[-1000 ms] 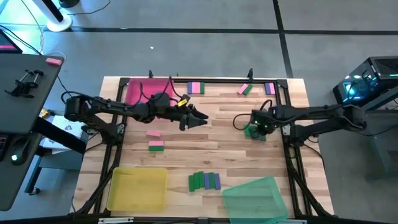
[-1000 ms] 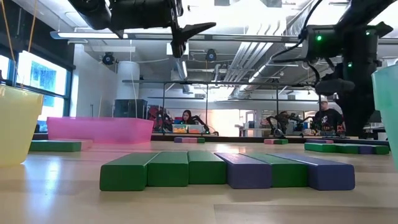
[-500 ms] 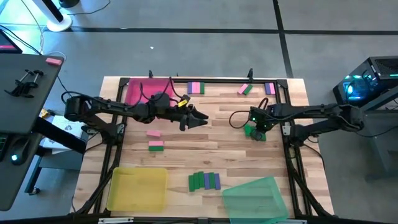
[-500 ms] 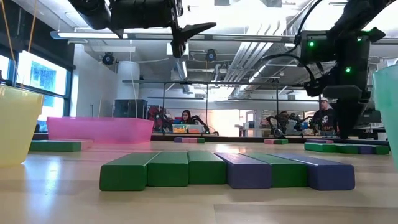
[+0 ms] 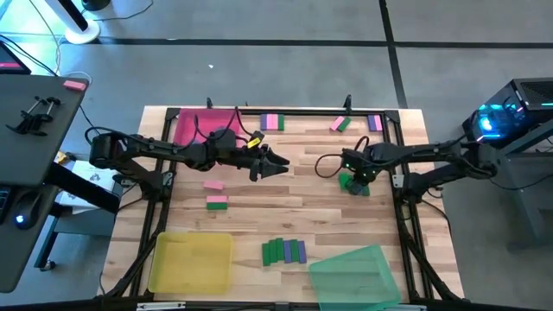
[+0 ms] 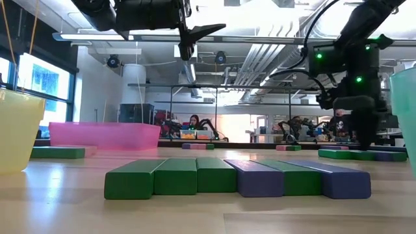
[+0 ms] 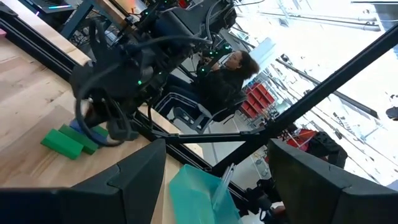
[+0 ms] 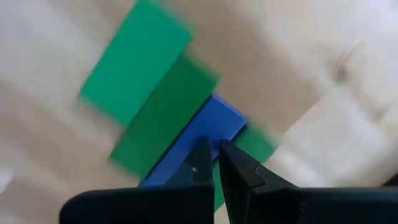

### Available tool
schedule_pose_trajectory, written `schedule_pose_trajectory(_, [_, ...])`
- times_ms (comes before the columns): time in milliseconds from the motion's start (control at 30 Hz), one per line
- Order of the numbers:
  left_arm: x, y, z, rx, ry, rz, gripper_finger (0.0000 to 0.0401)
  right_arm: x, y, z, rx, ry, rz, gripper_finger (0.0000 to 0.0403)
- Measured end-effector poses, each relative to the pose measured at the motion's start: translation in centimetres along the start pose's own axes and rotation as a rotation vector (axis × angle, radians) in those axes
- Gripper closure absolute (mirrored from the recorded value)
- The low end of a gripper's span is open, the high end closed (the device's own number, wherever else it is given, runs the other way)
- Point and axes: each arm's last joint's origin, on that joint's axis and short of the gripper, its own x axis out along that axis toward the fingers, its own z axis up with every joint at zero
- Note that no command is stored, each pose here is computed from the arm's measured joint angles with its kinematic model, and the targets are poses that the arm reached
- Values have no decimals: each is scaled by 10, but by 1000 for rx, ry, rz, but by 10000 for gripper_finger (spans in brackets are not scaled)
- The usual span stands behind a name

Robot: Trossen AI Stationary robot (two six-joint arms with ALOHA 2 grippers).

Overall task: Sort blocks
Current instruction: Put the violet block into the pink bin

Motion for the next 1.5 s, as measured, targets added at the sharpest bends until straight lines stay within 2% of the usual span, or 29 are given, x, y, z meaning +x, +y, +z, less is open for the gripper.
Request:
schedule_pose_trajectory(300, [0,0,0,1,0,0,133,0,23,-20,5,88,86,403])
schedule_pose_trajectory(533, [0,0,0,2,3,-3,133,0,48,-35,8,138,207,403])
schedule_pose_trajectory(633, [0,0,0,2,4,-4,133,-1,59,-37,41,100,271,403])
schedule_pose_trajectory(800, [0,0,0,11,4,-4,133,-3,73,-24,146,-63,370,403])
schedule_pose_trajectory(933, [0,0,0,15,5,-6,133,-4,73,-20,189,-60,397,403])
schedule_pose_trajectory(1033, [0,0,0,11,7,-8,133,-21,78,-22,155,-48,428,403])
schedule_pose_trajectory(1133, [0,0,0,11,19,-21,133,-45,82,-22,149,-119,413,403])
schedule_pose_trajectory(1233, [-1,0,2,14,37,-54,133,-70,90,-18,173,-204,469,403])
schedule_pose_trajectory(1300, [-3,1,4,15,47,-68,133,-78,96,-20,190,-209,497,403])
schedule_pose_trajectory(1500, [-5,6,8,-16,92,-108,133,-63,109,-29,215,-142,422,388])
